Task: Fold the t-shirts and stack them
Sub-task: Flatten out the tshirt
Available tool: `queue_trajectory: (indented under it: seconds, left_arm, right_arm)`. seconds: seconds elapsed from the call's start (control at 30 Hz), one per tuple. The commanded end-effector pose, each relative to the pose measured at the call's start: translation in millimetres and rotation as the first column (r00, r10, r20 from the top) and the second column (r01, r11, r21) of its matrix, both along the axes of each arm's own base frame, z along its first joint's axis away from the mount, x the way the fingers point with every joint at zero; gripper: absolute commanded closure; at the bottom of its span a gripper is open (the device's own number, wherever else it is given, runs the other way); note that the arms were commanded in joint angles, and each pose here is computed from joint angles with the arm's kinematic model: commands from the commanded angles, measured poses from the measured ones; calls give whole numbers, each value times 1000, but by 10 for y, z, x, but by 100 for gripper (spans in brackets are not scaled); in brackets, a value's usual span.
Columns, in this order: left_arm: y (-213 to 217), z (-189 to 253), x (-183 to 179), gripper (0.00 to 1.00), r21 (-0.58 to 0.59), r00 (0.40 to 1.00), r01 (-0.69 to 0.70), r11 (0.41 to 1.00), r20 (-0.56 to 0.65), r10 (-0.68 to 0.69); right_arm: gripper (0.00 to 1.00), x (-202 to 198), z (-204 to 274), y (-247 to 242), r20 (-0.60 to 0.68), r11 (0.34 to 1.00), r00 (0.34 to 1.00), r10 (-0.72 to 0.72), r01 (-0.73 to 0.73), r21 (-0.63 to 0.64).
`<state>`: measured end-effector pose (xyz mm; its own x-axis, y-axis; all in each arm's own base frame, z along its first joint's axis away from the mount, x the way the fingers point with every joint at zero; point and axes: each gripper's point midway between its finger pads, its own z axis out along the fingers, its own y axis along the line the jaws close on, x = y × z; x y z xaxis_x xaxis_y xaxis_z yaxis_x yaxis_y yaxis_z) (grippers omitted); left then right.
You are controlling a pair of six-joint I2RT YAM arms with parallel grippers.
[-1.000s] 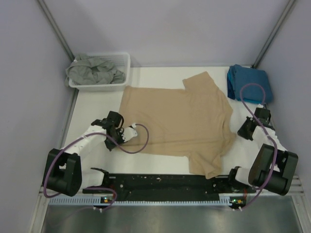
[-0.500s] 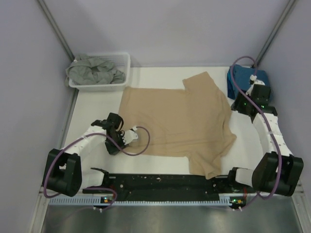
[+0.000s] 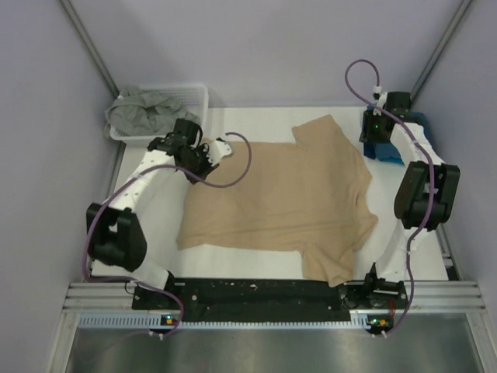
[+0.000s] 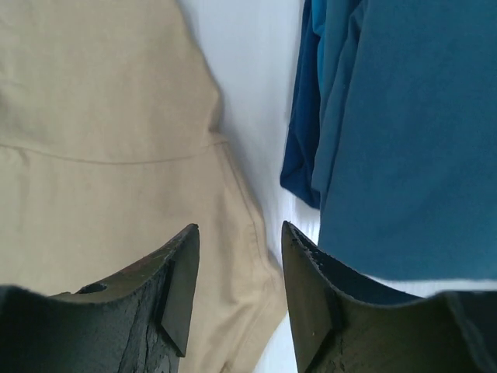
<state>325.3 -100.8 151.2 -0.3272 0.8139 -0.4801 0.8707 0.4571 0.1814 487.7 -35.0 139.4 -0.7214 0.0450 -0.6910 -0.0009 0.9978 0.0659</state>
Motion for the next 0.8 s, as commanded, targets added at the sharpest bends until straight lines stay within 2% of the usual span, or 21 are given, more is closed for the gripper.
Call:
queue_trajectory:
  seconds: [0.0,0.13,0.3,0.33,0.47,0.53,0.77]
  left_arm:
    - [25,-316,714,79,56,982,-187,981,15,186]
    - [120,-642,1048,80,124,964,-266,956,52,261]
    - [287,-977,1192,81,216,946,-324,921,86,313]
    - [309,-1057,1199,82,233,944,-329,915,81,319]
    - [396,-1269,1208,83,287,938,-345,894,71,340]
    - [400,-1336,1243,83,290,935,-352,890,70,347]
    - [477,-1389,1592,85,306,904,-427,851,146,402]
  right_arm:
    - [54,216,-246,28,-56,999,998,42,-42,-4]
    - [54,265,-590,79,-144,998,988,64,-62,19]
    - [57,377,-818,288,-178,989,974,141,-130,73]
    - [59,403,-878,324,-192,987,970,150,-137,78]
    - [90,541,-1057,273,-254,993,961,113,-99,66]
    - [99,649,-1055,212,-251,996,964,82,-75,41]
    - [100,1218,-783,165,-102,998,994,46,-43,36]
